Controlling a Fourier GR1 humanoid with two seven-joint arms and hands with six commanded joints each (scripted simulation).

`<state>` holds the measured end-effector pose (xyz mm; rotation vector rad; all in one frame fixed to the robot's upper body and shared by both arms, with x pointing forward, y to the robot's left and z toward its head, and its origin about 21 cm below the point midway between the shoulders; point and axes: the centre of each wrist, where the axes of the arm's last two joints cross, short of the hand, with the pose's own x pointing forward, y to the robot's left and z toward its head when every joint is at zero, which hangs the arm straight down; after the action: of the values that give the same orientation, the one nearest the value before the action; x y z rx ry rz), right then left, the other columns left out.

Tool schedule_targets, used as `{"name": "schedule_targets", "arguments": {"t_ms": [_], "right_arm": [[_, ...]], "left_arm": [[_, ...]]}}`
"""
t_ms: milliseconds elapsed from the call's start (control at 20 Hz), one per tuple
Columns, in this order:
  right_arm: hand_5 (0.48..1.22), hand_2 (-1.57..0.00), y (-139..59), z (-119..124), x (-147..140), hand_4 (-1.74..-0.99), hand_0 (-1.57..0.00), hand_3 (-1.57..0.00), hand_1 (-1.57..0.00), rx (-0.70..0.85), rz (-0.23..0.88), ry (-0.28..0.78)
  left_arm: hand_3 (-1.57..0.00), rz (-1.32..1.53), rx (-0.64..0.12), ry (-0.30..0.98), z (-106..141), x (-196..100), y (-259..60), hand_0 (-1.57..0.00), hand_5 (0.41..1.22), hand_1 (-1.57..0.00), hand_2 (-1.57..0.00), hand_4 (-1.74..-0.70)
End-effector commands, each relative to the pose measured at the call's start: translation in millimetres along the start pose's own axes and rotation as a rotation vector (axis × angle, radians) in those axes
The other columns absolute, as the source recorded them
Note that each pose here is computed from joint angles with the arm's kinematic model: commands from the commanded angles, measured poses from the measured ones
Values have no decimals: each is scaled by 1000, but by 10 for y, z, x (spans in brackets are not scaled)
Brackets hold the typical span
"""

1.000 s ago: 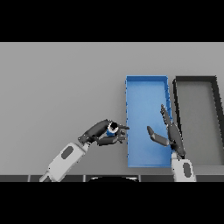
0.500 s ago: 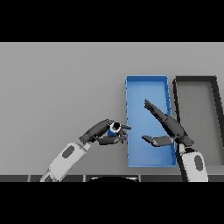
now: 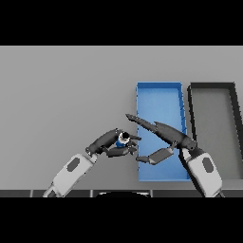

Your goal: Pick up the blue pipe and place it into the blue bin.

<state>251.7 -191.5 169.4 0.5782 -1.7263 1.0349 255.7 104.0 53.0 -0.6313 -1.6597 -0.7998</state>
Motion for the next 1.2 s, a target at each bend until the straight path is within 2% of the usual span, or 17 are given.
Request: {"name": "schedule_targets", "arguments": {"t_ms": [0, 200, 450, 600, 650, 700, 750, 850, 900, 950, 1000, 1100, 1150], "right_arm": [[532, 1, -4, -58, -6, -1294, 1, 1, 1, 20, 3, 2], [535, 1, 81, -342, 5, -1251, 1, 1, 1, 123, -9, -21], [512, 1, 121, -632, 29, -1222, 1, 1, 1, 165, -7, 14], [512, -42, 81, -779, -35, -1231, 1, 1, -13, 191, -5, 17], [516, -68, 135, -845, -28, -1241, -14, -11, -36, 214, -12, 9], [519, -115, 131, -890, -30, -1268, -54, -43, -83, 228, -8, 7], [523, -193, 116, -902, -36, -1308, -138, -106, -166, 238, -5, 9], [538, -500, 139, -951, -12, -1390, -478, -375, -500, 266, -3, 13], [551, -714, 138, -965, -3, -1453, -697, -562, -714, 286, 0, 3], [573, -886, 144, -978, 6, -1503, -872, -701, -886, 299, -18, -6], [604, -1023, 127, -979, 10, -1541, -1012, -828, -1023, 302, -48, -11], [706, -1220, 183, -1002, 1, -1492, -1213, -1096, -1220, 297, -87, 7], [809, -1290, 203, -1015, -20, -1475, -1285, -1191, -1290, 282, -102, -16]], "left_arm": [[-1437, -4, 0, 3, 1, -4, -14, -1571, 1221, -1571, -1571, -1732], [-1484, 0, -13, -16, -50, -46, 36, -1571, 1221, -1571, -1571, -1731], [-1515, 25, -32, -5, -35, -63, 55, -1571, 1221, -1571, -1571, -1733], [-1450, 23, -38, 4, -26, -62, 63, -1571, 1221, -1571, -1571, -1723], [-1474, 43, -46, 1, -20, -52, 90, -1571, 1221, -1571, -1571, -1720], [-1395, 42, -52, -11, -45, -18, 95, -1571, 1221, -1567, -1571, -1717], [-1150, 10, -52, -36, -63, -23, 72, -1496, 1221, -1393, -1367, -1630], [-736, -119, -60, 69, -67, -13, 64, -993, 1221, -895, -875, -1587], [-667, -129, -45, 51, -23, -15, 70, -879, 1221, -828, -796, -1611], [-656, -126, -39, 48, -23, -5, 61, -895, 1221, -867, -845, -1637], [-623, -88, -25, 32, -26, -3, 28, -1030, 1192, -1008, -990, -1658], [-525, -10, -11, -29, -12, 9, 34, -1225, 1203, -1211, -1199, -1688], [-533, 16, -11, -37, -13, 7, 50, -1294, 1206, -1283, -1274, -1698]]}}
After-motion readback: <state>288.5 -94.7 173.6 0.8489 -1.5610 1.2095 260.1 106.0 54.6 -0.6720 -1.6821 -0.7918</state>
